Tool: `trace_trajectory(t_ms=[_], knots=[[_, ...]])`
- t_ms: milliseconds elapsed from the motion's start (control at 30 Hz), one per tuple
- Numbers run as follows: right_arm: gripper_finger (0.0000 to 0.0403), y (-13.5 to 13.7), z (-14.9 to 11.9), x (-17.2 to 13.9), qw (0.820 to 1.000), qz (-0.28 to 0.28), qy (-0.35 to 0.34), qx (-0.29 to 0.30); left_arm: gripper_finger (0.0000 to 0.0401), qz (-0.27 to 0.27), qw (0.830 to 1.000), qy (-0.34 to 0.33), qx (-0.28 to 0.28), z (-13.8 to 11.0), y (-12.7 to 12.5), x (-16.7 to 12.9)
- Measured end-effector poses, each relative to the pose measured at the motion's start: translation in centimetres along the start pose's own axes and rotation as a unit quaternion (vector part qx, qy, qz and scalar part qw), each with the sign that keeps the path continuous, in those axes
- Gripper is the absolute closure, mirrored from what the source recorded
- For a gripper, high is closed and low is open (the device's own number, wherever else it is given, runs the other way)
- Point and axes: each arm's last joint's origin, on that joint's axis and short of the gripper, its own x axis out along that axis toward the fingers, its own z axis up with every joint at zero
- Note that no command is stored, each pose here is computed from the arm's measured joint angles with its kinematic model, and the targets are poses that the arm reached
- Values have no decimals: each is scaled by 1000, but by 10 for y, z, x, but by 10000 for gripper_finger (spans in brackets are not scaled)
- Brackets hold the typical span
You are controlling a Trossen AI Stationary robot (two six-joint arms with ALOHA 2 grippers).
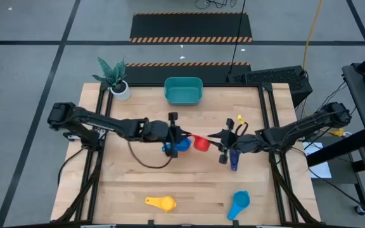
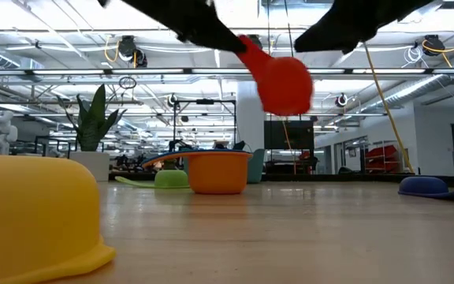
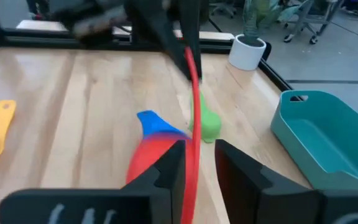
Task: Nest measuring cups in basket
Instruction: Stack the red measuring cup on top of the blue measuring cup
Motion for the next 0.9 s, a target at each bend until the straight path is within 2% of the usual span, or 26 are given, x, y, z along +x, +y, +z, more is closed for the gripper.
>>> trace_trajectory(t_ms=[167,267,367,500,600,767,900], knots=[[319,0,-1,-8,1000,9,11,7,396,45,997,27,55,11,-17,-31],[319,1,-3,-9,1000,9,20,8,396,84,991,51,94,12,-28,-40],[319,1,-4,-9,1000,10,25,8,396,83,985,66,138,9,-41,-45],[319,0,-7,-9,999,8,36,11,396,65,977,77,188,-7,-59,-47],[319,0,-8,-9,999,7,43,8,396,89,969,77,216,-16,-66,-46],[319,0,-8,-9,999,5,44,6,396,99,960,72,251,-31,-67,-42],[319,0,-8,-9,999,5,44,6,396,114,957,75,257,-48,-61,-36]])
